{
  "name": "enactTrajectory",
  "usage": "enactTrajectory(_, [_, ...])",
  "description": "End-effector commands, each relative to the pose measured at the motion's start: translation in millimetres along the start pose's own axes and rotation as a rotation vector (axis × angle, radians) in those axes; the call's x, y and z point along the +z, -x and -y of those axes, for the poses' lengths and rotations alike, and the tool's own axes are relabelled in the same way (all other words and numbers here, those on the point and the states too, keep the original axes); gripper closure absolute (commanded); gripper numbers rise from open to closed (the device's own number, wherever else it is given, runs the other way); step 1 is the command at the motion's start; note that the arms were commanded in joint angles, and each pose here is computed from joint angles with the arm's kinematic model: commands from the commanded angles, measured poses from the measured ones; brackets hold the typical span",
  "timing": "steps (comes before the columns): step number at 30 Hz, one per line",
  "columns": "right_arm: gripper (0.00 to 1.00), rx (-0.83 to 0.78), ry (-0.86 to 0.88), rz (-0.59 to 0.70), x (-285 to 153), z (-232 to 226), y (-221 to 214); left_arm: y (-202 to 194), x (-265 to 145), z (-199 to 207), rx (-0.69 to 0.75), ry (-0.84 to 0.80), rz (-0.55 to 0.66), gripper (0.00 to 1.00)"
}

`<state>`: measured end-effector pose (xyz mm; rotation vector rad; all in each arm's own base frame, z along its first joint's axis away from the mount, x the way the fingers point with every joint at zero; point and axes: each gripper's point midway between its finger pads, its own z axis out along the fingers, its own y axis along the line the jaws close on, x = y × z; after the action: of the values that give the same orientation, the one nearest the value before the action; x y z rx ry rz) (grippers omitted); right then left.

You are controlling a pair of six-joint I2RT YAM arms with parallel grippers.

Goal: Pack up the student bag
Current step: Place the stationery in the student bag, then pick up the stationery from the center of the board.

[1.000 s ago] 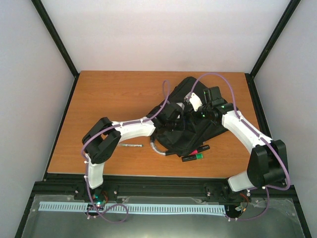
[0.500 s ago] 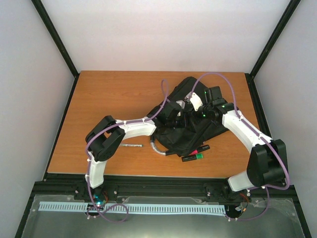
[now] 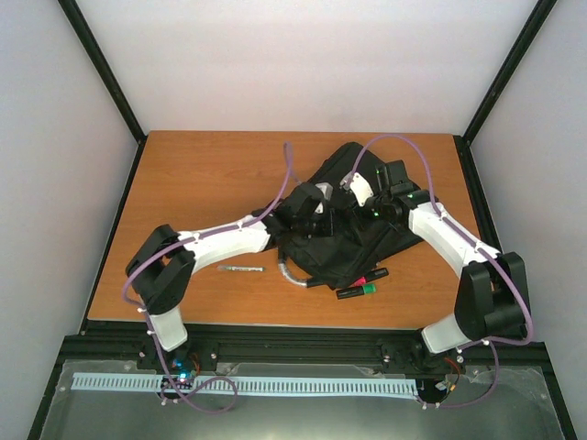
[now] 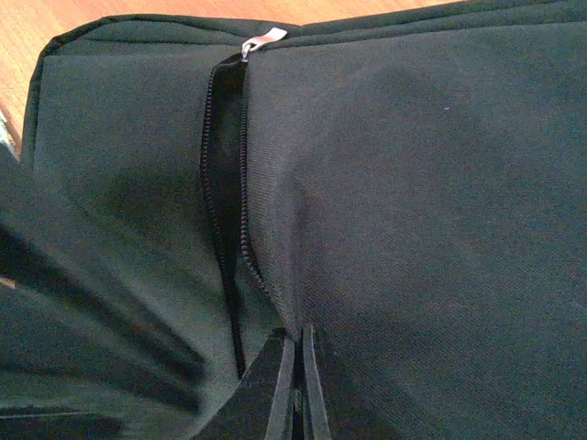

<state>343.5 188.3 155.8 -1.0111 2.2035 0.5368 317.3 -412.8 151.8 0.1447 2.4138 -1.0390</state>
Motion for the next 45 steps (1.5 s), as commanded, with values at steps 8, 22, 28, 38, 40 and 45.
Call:
enactTrajectory(8, [0.97, -0.014, -0.014, 0.014, 3.1, 5.9, 2.8, -39.7, -94.3, -64.7, 0.032, 0.245, -0.017, 0.85])
enactTrajectory(22, [0.97, -0.016, 0.006, 0.015, 4.0, 2.9, 2.8, -58.0, -163.4, -185.5, -0.130, 0.607, 0.052, 0.63])
enactTrajectory(28, [0.97, -0.012, 0.010, 0.007, 5.7, 2.9, 0.7, -69.8, -164.4, -216.8, -0.285, 0.658, 0.011, 0.47])
enactTrajectory(38, [0.97, -0.012, 0.015, 0.002, 7.1, 2.7, -0.5, -90.4, -148.2, -244.7, -0.407, 0.742, -0.053, 0.46])
enactTrajectory(40, [0.97, -0.013, 0.017, 0.000, 7.4, 2.5, -0.9, -91.1, -143.8, -245.9, -0.417, 0.741, -0.057, 0.47])
enactTrajectory(45, [0.97, -0.014, 0.018, -0.003, 8.4, 2.6, -1.9, -90.2, -135.5, -248.3, -0.424, 0.742, -0.063, 0.47])
